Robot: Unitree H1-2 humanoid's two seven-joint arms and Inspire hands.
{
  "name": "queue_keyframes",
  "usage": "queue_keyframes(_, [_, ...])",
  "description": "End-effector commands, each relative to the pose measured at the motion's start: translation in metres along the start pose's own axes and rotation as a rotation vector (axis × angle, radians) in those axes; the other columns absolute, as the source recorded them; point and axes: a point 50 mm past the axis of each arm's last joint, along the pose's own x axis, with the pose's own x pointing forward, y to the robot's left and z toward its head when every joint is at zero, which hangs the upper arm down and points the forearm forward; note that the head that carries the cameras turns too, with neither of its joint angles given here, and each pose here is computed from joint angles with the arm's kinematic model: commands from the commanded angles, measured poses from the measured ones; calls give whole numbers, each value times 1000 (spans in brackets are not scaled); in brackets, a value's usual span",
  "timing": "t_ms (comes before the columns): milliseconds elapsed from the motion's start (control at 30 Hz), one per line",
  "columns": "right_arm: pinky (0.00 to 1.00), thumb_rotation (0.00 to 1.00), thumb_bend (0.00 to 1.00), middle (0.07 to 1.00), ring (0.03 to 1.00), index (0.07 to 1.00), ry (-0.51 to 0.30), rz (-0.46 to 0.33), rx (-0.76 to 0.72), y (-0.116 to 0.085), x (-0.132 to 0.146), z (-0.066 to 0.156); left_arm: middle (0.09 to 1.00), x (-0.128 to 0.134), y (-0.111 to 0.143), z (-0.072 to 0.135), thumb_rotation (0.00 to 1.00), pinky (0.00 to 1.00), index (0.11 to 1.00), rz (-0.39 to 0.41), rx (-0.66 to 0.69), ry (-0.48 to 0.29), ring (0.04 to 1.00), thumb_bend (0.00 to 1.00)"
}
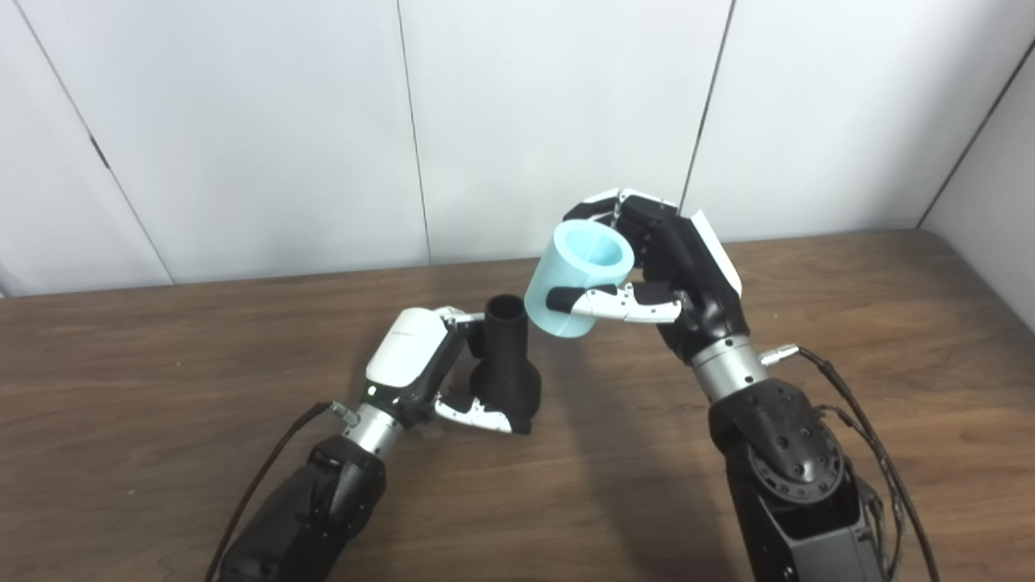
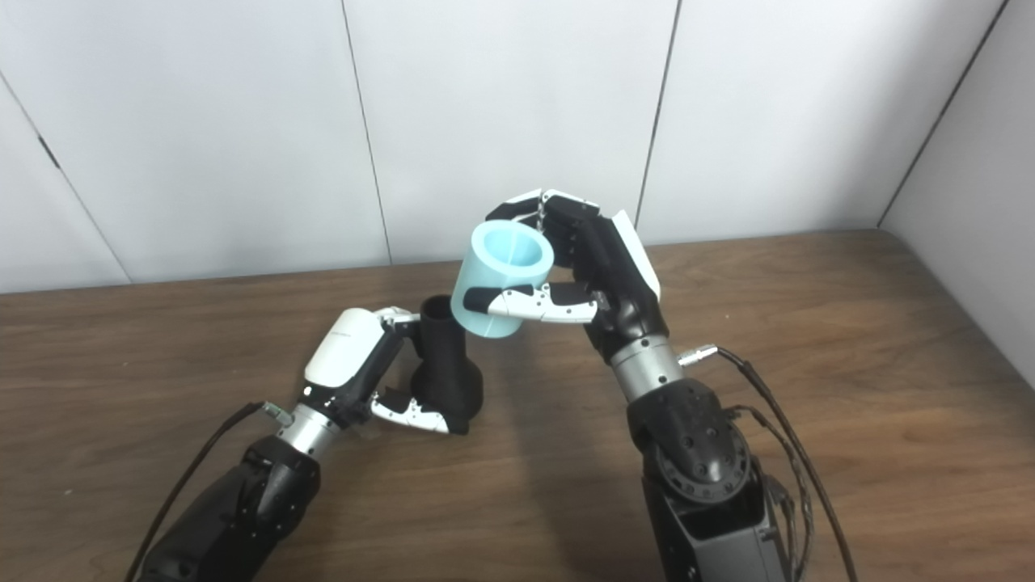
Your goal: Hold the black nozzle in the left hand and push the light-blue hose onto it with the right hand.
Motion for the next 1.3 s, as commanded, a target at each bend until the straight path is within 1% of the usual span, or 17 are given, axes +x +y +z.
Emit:
queue_keyframes(0, [330, 0, 517, 462, 424, 512, -186, 16, -10, 8, 24, 36, 434, -134, -115, 7, 0, 724, 499, -218, -187, 261, 503, 501])
queue_keyframes(200, [323, 0, 517, 466, 421, 508, -155, 22, 3, 12, 27, 33, 443, -136, -115, 10, 0, 723, 497, -220, -160, 245, 502, 502])
queue_keyframes(333, [330, 0, 518, 467, 425, 505, -134, 16, 3, 11, 32, 30, 445, -134, -114, 14, 0, 711, 497, -206, -150, 231, 500, 502])
queue_keyframes(533, [327, 0, 519, 473, 429, 498, -111, 28, -9, 12, 41, 23, 445, -133, -114, 18, 0, 687, 500, -183, -136, 219, 498, 502])
queue_keyframes(767, [332, 0, 518, 465, 431, 504, -101, 19, -37, 13, 52, 18, 445, -136, -114, 18, 0, 694, 501, -174, -108, 204, 493, 502])
queue_keyframes(900, [330, 0, 519, 464, 432, 504, -78, 21, -58, 13, 57, 11, 444, -136, -113, 20, 0, 692, 501, -161, -101, 195, 492, 502])
queue_keyframes(1033, [323, 0, 519, 459, 437, 505, -47, 19, -72, 14, 57, 4, 447, -136, -111, 21, 0, 688, 497, -154, -98, 192, 494, 502])
queue_keyframes(1200, [319, 0, 519, 474, 437, 499, -17, 21, -73, 13, 52, -8, 450, -137, -111, 21, 0, 679, 495, -147, -90, 190, 493, 503])
queue_keyframes(1267, [339, 0, 519, 478, 442, 493, 2, 20, -71, 14, 50, -12, 448, -137, -111, 21, 0, 674, 497, -140, -90, 191, 492, 503])
